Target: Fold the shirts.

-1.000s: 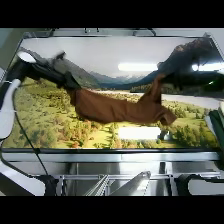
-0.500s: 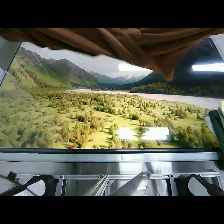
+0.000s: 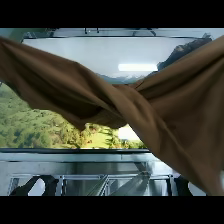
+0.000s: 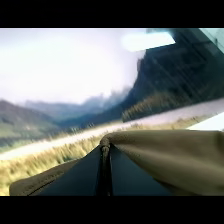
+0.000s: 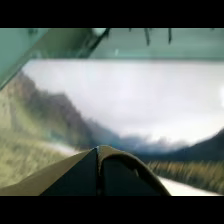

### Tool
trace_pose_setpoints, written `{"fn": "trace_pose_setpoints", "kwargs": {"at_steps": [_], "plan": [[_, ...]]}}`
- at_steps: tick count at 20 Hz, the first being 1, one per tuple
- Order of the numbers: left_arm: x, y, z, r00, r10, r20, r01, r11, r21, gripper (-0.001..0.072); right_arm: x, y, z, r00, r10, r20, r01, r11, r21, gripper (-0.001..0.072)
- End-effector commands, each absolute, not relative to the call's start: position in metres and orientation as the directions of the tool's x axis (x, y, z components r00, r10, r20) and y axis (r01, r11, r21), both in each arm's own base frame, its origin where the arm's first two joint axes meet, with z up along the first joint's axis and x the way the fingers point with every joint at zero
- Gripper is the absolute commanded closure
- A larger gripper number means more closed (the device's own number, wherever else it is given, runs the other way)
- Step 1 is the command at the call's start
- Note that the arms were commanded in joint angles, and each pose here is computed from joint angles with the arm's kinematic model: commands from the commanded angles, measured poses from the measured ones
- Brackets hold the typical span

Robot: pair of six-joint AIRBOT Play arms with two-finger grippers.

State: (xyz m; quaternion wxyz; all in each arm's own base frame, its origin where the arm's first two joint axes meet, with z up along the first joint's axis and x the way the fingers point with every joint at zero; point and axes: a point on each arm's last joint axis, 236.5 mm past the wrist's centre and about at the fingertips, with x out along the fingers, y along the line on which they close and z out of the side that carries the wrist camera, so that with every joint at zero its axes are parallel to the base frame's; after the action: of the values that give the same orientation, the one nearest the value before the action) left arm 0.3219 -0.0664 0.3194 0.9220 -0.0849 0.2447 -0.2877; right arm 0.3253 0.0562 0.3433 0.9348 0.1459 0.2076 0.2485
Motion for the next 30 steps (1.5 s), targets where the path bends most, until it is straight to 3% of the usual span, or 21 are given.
{"fn": "trace_pose_setpoints", "kwargs": {"at_steps": [1, 3, 4, 5, 6, 7, 10, 19, 27, 29, 30], "plan": [[0.329, -0.078, 0.235, 0.588, -0.641, -0.493, 0.474, 0.767, -0.432, 0.0681, 0.349, 0.069, 0.230, 0.607, 0.636, -0.476, -0.320, 0.744, 0.586, 0.0691], [0.333, -0.088, 0.182, 0.482, -0.692, -0.538, 0.469, 0.722, -0.508, 0.0683, 0.370, 0.071, 0.159, 0.542, 0.658, -0.523, -0.212, 0.709, 0.672, 0.0669], [0.339, -0.091, 0.157, 0.442, -0.707, -0.553, 0.449, 0.708, -0.545, 0.0639, 0.379, 0.069, 0.127, 0.523, 0.656, -0.544, -0.165, 0.704, 0.690, 0.0469], [0.346, -0.090, 0.134, 0.424, -0.708, -0.564, 0.415, 0.706, -0.574, 0.0382, 0.387, 0.066, 0.100, 0.492, 0.662, -0.565, -0.127, 0.696, 0.706, 0.0216], [0.355, -0.083, 0.112, 0.411, -0.701, -0.583, 0.367, 0.712, -0.598, 0.0119, 0.391, 0.065, 0.083, 0.462, 0.675, -0.575, -0.091, 0.681, 0.726, 0.0176], [0.361, -0.075, 0.094, 0.391, -0.690, -0.609, 0.328, 0.722, -0.609, -0.0001, 0.393, 0.063, 0.070, 0.436, 0.685, -0.584, -0.066, 0.671, 0.738, 0.0178], [0.362, -0.047, 0.051, 0.284, -0.684, -0.672, 0.235, 0.729, -0.643, 0.0002, 0.384, 0.064, 0.052, 0.372, 0.701, -0.608, -0.066, 0.673, 0.736, 0.0179], [0.380, -0.027, -0.045, 0.189, -0.700, -0.688, 0.018, 0.703, -0.711, 0.0003, 0.331, 0.063, -0.061, 0.275, 0.632, -0.725, 0.156, 0.714, 0.682, 0.0180], [0.397, 0.034, -0.067, 0.291, -0.598, -0.747, -0.072, 0.765, -0.640, 0.0003, 0.292, 0.139, -0.112, 0.025, 0.713, -0.700, 0.204, 0.682, 0.702, 0.0197], [0.403, 0.052, -0.069, 0.313, -0.541, -0.781, -0.093, 0.801, -0.592, 0.0003, 0.295, 0.155, -0.117, 0.025, 0.729, -0.684, 0.209, 0.666, 0.716, 0.0403], [0.408, 0.056, -0.068, 0.326, -0.520, -0.790, -0.088, 0.815, -0.573, 0.0003, 0.299, 0.158, -0.118, 0.044, 0.728, -0.684, 0.203, 0.663, 0.720, 0.0471]]}}
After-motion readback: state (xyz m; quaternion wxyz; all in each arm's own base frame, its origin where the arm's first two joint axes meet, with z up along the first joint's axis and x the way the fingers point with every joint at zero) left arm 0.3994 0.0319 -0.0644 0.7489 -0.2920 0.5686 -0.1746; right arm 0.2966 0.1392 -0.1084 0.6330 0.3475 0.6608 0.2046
